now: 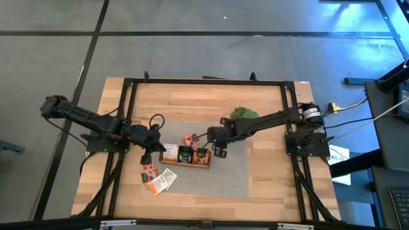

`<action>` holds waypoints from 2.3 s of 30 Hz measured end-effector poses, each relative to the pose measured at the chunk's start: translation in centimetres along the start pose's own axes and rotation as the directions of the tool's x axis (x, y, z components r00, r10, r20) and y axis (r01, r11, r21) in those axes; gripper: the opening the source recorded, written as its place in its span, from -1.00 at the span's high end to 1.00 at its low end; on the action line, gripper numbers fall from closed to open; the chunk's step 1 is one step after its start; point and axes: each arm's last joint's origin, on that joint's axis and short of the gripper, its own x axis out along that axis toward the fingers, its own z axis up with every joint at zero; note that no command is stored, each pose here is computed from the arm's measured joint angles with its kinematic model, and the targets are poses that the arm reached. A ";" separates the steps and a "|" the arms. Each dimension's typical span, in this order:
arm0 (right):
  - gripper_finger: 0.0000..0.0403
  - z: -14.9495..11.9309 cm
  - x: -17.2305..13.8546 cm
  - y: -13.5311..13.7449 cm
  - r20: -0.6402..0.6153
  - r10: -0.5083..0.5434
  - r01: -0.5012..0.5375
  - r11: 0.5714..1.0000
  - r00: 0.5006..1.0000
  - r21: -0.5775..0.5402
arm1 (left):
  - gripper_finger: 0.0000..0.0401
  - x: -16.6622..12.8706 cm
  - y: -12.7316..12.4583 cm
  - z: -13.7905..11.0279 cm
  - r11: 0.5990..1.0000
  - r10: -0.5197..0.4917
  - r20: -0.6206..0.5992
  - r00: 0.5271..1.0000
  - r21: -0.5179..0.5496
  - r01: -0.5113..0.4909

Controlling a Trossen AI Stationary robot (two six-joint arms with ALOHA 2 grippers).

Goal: Pick & Place Tea
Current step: Put the orange tea bag into the right section of the wooden organizer

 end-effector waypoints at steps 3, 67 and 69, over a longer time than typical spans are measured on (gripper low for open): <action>0.37 0.1 1.0 0.1 -0.107 -0.048 0.051 0.998 0.993 0.027 | 0.97 0.0 0.1 0.0 0.999 0.007 0.002 1.000 0.032 -0.007; 0.37 6.6 3.5 -5.0 0.284 0.238 -0.231 0.971 0.929 -0.059 | 0.98 2.5 3.8 -1.4 0.942 0.337 -0.068 0.939 0.026 -0.336; 0.37 6.7 3.5 -5.4 0.297 0.233 -0.231 0.972 0.926 -0.043 | 0.99 2.5 4.5 -0.8 0.952 0.305 -0.028 0.952 0.031 -0.304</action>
